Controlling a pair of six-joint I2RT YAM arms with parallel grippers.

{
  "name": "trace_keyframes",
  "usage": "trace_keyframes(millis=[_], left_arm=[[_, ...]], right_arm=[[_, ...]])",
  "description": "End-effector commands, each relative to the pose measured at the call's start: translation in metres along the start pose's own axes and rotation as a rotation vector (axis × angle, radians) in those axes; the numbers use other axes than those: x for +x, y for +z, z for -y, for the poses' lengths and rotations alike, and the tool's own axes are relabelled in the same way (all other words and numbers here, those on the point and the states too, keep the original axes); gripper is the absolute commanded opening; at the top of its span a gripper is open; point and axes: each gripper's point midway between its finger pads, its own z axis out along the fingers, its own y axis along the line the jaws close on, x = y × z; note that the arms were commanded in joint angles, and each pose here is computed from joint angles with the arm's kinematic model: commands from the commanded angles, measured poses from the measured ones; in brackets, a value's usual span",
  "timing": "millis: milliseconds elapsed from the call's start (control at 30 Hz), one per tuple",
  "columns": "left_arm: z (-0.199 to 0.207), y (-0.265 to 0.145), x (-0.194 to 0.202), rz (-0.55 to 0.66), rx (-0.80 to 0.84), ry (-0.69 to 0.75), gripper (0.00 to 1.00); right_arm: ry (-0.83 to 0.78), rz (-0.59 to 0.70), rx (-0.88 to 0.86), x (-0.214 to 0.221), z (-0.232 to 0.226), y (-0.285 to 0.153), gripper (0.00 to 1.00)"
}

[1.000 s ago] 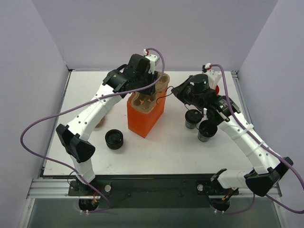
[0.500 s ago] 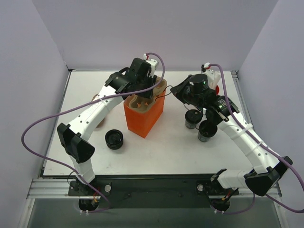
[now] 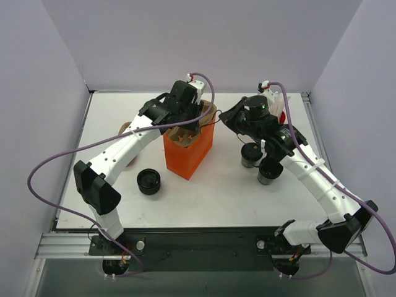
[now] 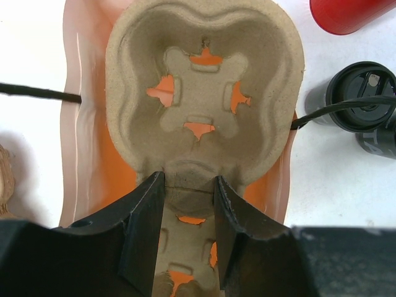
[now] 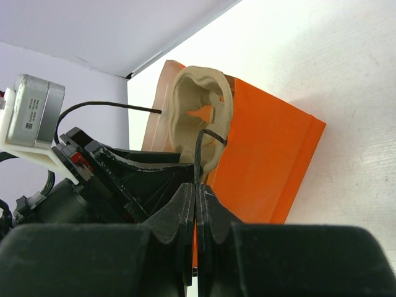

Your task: Pack the takeout coffee

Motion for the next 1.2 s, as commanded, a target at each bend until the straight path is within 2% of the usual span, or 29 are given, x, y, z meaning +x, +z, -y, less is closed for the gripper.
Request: trace_keyframes(millis=[0,500,767,1167], left_arm=[[-0.012,-0.012,0.017,-0.043,-0.055,0.016,0.12],[-0.032,-0.02,0.032,-0.088,-0.149,0.009,0.11],[-0.023,-0.014,0.03,-0.092,-0.105,0.005,0.11],[-0.025,-0.013,0.059,-0.159,-0.112,-0.024,0.11]], right_arm=[[-0.014,0.008,-0.011,0.0,-0.001,0.0,0.0],[-0.033,0.031,0.009,-0.004,0.005,-0.002,0.0],[-0.032,0.024,-0.004,-0.003,0.0,0.0,0.0],[-0.045,0.017,0.007,0.001,0.001,0.006,0.0]])
